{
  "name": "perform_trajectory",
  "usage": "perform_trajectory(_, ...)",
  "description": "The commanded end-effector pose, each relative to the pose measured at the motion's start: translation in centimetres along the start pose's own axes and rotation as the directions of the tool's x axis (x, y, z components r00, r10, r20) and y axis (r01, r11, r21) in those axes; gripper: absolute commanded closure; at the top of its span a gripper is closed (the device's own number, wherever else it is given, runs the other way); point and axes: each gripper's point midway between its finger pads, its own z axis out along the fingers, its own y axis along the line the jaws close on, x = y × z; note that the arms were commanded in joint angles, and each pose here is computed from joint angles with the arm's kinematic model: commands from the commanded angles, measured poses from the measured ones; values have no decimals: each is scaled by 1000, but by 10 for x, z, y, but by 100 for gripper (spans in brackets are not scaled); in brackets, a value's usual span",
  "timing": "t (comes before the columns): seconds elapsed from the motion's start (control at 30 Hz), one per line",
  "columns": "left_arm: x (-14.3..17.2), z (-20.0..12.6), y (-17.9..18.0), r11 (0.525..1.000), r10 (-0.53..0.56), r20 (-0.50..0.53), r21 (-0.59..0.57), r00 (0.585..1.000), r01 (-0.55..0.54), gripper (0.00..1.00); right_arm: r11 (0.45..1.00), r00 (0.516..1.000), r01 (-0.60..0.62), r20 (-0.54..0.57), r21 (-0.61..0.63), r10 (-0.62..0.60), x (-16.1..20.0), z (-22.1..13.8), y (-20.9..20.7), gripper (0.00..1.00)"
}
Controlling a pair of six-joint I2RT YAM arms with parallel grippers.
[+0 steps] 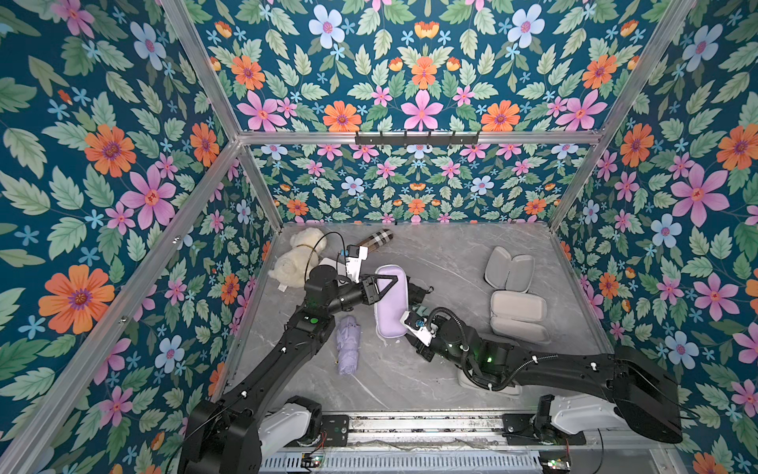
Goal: Put umbrellas into zippered umbrella sleeves
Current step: Zip the zipper on the umbrella sleeve.
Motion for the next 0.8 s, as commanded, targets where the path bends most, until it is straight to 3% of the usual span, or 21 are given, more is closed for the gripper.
perform_trajectory(0.0, 1, 1, -5, 999, 21, -10, 29, 1000, -20, 88, 996, 994, 40, 95, 82, -48, -29, -2, -16, 66)
perform_trajectory(0.23, 11, 3, 3, 1000, 11, -48, 10, 999, -10, 88, 969, 974, 205, 69, 137, -215, -34, -3, -11, 73)
perform_trajectory(0.5, 13, 4, 3, 1000, 14, -54, 10, 998, -14, 88, 963, 967, 244, 42, 112, -250, -27, -3, -3, 93)
perform_trajectory(0.6, 7, 4, 5, 1000, 18, -31, -8, 999, -19, 91, 962, 965, 257, 23, 97, -260, -20, -3, 3, 100)
perform_trajectory(0.77, -19, 0, 12, 998, 15, 83, -59, 996, -10, 100, 960, 962, 274, -9, 48, -274, -5, -6, 25, 100)
